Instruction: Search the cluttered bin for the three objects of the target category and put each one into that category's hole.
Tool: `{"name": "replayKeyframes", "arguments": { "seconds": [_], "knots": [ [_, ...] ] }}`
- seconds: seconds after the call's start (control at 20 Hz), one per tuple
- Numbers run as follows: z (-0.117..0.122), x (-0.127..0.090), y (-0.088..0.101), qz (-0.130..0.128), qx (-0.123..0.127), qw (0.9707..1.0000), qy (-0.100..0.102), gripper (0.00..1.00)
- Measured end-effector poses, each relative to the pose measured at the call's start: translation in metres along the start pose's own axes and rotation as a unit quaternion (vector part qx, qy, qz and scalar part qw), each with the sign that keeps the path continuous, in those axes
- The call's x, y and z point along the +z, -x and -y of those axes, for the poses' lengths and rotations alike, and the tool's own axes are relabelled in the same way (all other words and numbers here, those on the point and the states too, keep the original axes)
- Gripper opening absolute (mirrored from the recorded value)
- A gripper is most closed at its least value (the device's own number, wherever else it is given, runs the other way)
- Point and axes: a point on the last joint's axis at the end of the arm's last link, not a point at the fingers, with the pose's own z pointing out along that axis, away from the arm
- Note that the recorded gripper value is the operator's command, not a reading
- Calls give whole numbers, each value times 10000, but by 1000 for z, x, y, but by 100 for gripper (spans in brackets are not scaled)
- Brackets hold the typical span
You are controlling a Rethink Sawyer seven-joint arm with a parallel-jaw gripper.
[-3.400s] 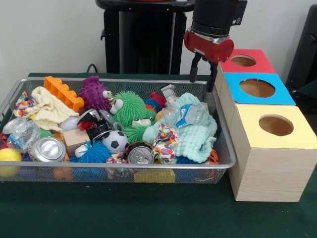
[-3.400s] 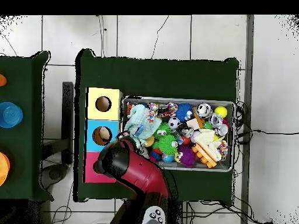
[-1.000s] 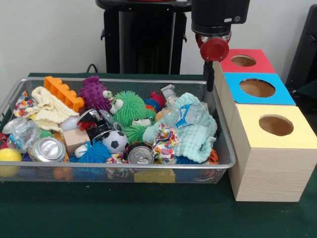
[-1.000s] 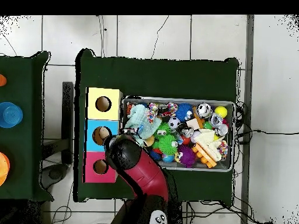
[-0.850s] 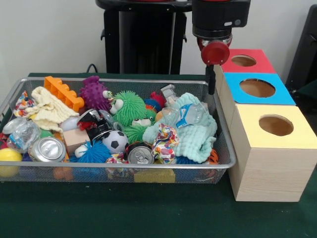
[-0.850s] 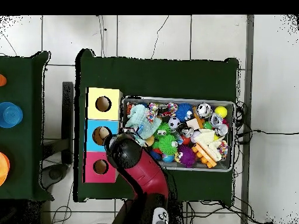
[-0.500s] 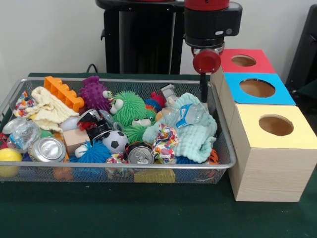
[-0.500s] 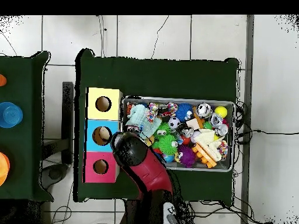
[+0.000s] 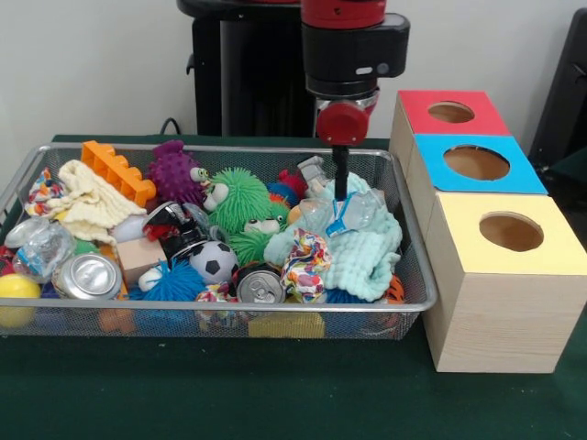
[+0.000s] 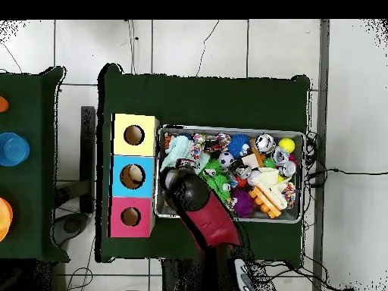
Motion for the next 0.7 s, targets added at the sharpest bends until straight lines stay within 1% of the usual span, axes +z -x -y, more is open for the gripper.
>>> {"name": "replayKeyframes", "arguments": {
  "seconds": [0.1, 0.2, 0.35, 0.5, 0.55, 0.65, 0.7],
  "knots": [
    [1, 5, 14, 15, 62, 10000, -49, 100],
    [2, 9, 23, 23, 104, 9999, -90, 100],
    [2, 15, 32, 31, 145, 9998, -139, 100],
    [1, 26, 35, 45, 147, 9997, -184, 100],
    [1, 35, 32, 69, 98, 9997, -221, 100],
    [0, 42, 28, 115, 31, 9997, -236, 100],
    [-1, 47, 23, 197, -67, 9995, -239, 100]
  ]
}}
